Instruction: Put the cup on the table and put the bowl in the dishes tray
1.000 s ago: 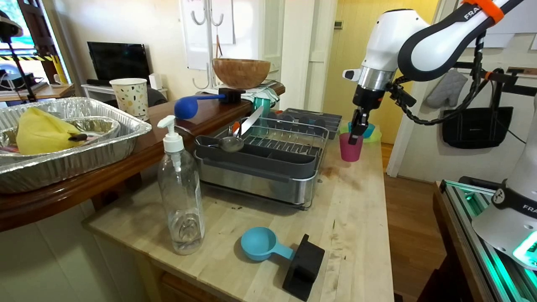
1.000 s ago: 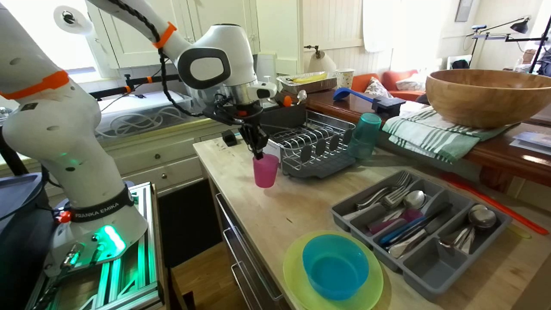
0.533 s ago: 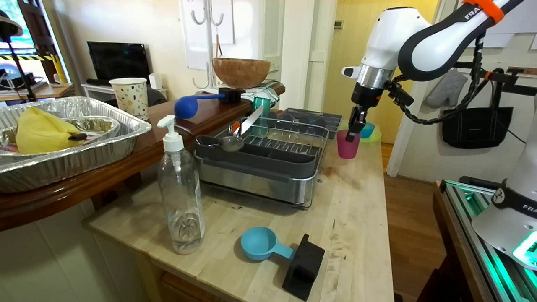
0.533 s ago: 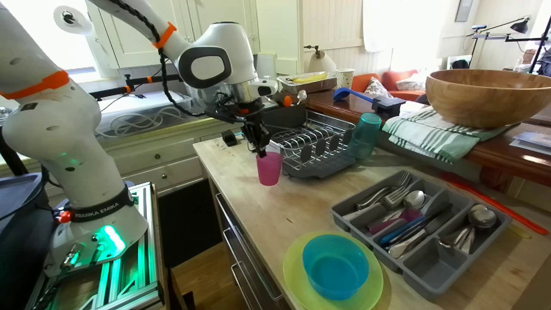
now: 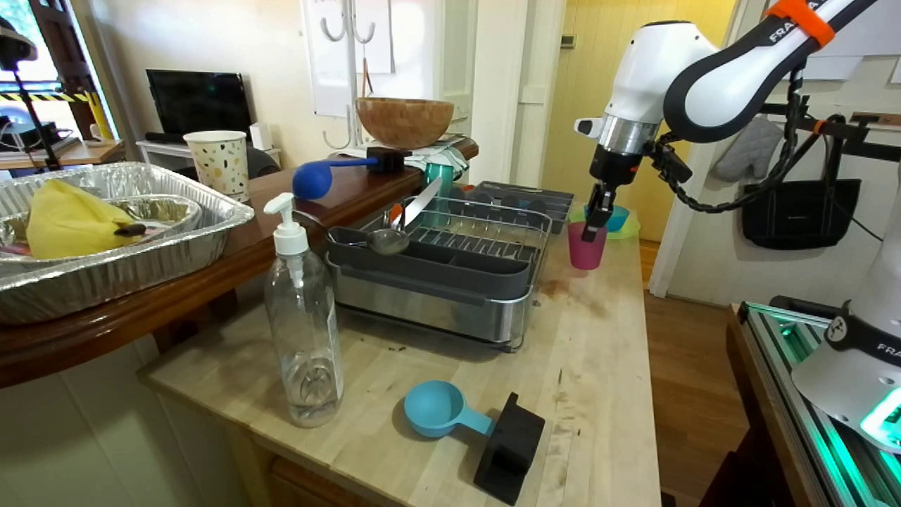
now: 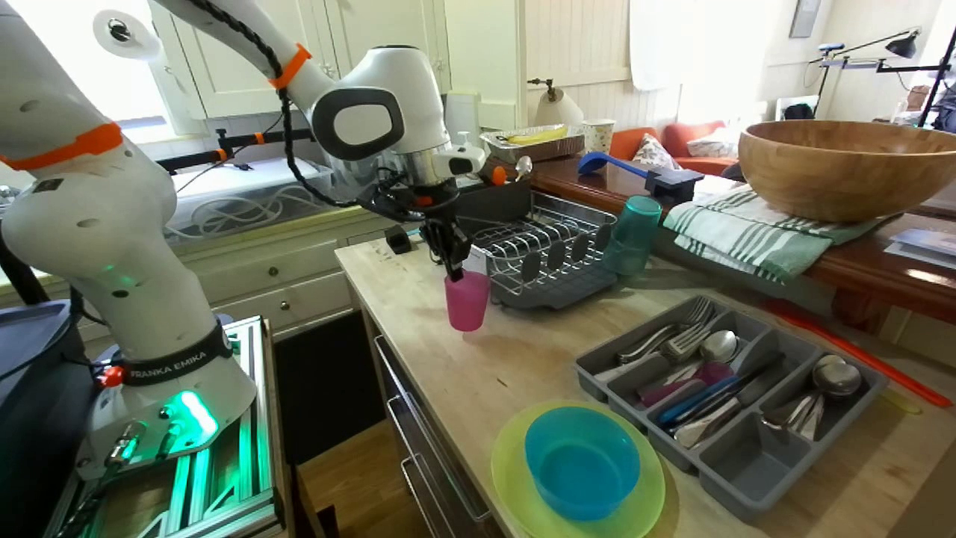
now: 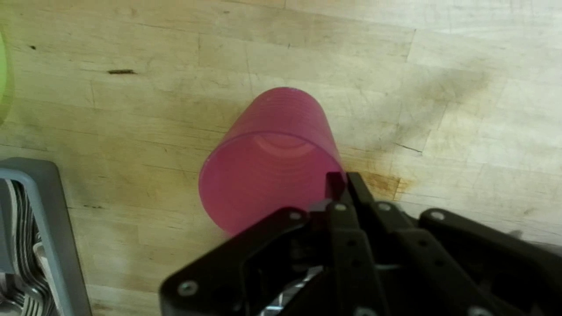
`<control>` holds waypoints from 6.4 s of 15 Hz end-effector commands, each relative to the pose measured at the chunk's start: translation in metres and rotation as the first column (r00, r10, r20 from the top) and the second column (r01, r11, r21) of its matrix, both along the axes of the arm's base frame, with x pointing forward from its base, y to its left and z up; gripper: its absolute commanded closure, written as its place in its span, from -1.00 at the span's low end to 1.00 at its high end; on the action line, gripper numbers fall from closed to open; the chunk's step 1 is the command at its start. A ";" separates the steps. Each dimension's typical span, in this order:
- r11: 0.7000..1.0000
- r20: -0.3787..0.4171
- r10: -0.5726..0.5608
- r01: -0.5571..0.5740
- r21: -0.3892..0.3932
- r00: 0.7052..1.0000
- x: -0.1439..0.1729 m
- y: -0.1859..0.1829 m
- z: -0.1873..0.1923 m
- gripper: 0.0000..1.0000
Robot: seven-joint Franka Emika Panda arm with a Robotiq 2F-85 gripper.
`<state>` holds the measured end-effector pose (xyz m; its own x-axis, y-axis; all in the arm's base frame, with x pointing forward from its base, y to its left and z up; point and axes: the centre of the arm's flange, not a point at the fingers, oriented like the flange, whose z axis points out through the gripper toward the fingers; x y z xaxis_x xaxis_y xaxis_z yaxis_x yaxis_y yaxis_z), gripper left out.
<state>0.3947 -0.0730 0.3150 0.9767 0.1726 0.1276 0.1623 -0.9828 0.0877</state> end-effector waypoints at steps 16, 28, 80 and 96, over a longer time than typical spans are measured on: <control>0.996 0.101 -0.086 0.083 0.033 0.991 -0.006 -0.015 0.027 -1.00; 0.880 0.264 -0.470 0.470 0.068 0.842 -0.018 -0.185 0.099 -1.00; 0.917 -0.008 -0.398 0.398 0.008 0.918 -0.021 -0.254 0.035 0.98; 0.937 -0.278 0.348 -0.323 0.132 0.895 0.014 -0.155 0.149 0.98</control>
<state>0.3909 -0.2366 0.4548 0.9219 0.3766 -0.0908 0.3743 -0.9264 -0.0421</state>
